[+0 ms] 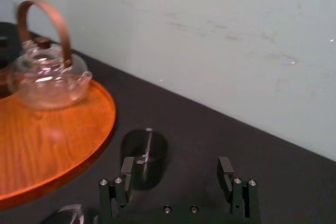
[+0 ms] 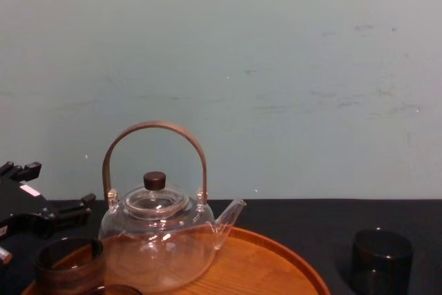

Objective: Pick up the glass from the table and place it on the tray.

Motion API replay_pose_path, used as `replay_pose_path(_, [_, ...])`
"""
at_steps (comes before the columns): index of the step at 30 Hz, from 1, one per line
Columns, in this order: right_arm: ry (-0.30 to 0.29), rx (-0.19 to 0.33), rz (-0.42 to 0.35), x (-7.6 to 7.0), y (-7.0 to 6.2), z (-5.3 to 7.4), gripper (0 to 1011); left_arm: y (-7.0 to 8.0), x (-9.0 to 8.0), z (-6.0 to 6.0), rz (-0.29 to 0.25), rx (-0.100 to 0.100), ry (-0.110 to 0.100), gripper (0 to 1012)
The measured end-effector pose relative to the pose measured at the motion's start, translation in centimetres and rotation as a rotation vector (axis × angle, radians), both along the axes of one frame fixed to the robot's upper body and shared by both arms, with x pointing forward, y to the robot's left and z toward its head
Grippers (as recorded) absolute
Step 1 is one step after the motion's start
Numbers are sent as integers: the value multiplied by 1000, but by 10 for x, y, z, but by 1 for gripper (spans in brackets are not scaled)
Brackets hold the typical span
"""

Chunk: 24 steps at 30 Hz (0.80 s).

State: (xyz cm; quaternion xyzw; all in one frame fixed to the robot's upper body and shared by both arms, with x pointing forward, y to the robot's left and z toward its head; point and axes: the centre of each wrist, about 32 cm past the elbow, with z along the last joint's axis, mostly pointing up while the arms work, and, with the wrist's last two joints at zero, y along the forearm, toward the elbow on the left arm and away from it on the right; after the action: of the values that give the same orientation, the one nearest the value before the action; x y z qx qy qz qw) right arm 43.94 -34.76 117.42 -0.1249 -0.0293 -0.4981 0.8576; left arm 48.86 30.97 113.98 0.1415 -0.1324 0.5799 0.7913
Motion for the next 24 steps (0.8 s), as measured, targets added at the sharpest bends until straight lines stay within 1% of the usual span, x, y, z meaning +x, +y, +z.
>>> replay_pose_path(7, [31, -23, 63, -13, -11, 1, 1002, 0, 0, 0, 0, 0, 0, 1001])
replay_pose_path(12, [60, -47, 120, -21, -21, 0, 1002, 0, 0, 0, 0, 0, 0, 1001])
replay_pose_path(17, [79, -71, 169, -25, -29, -1, 1002, 0, 0, 0, 0, 0, 0, 1001])
replay_pose_path(21, [94, -106, 220, -28, -37, -3, 1002, 0, 0, 0, 0, 0, 0, 1002])
replay_pose_path(24, [102, -119, 238, -29, -39, -5, 1002, 0, 0, 0, 0, 0, 0, 1001])
